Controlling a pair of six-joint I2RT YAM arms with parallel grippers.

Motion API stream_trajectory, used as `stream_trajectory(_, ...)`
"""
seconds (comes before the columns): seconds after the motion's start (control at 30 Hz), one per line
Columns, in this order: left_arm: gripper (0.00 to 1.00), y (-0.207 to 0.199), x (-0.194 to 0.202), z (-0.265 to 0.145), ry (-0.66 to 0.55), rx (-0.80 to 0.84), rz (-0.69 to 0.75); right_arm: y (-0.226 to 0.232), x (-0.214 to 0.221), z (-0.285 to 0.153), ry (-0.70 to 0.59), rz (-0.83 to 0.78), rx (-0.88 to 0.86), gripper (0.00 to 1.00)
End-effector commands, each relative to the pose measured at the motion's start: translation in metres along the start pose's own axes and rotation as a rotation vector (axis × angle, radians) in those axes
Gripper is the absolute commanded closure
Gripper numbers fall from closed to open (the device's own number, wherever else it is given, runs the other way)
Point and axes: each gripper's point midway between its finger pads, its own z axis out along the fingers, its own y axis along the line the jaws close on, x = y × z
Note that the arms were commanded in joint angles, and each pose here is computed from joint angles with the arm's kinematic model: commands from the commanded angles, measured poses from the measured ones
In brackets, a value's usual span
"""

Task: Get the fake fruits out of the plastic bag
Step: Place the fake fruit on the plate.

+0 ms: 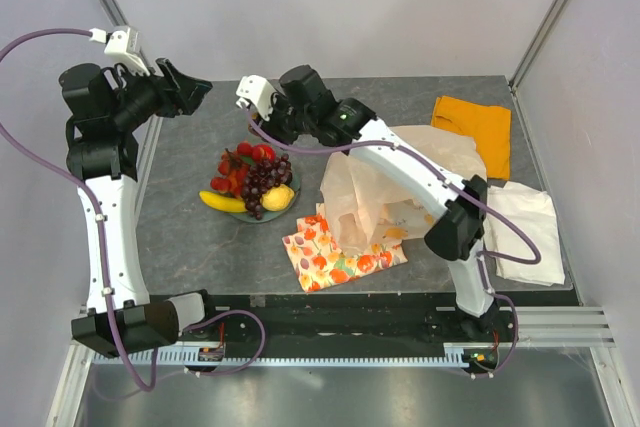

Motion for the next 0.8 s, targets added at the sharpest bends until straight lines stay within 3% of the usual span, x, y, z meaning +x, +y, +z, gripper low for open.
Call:
stream_trajectory(0.0,0.24,-0.011,-0.020,-0.002,-0.048,0.042,0.009,0.013,0.038,0.048,0.093,-0.007,-0.027,0.62)
stream_trajectory(0.43,0.24,-0.003,-0.005,-0.007,-0.025,0.011,0.005,0.025,0.059,0.092,0.104,0.033,-0.074,0.52)
stream_trajectory(0.77,0.24,-0.002,-0.006,-0.009,-0.029,0.007,0.005,0.034,0.068,0.096,0.128,0.063,-0.076,0.18)
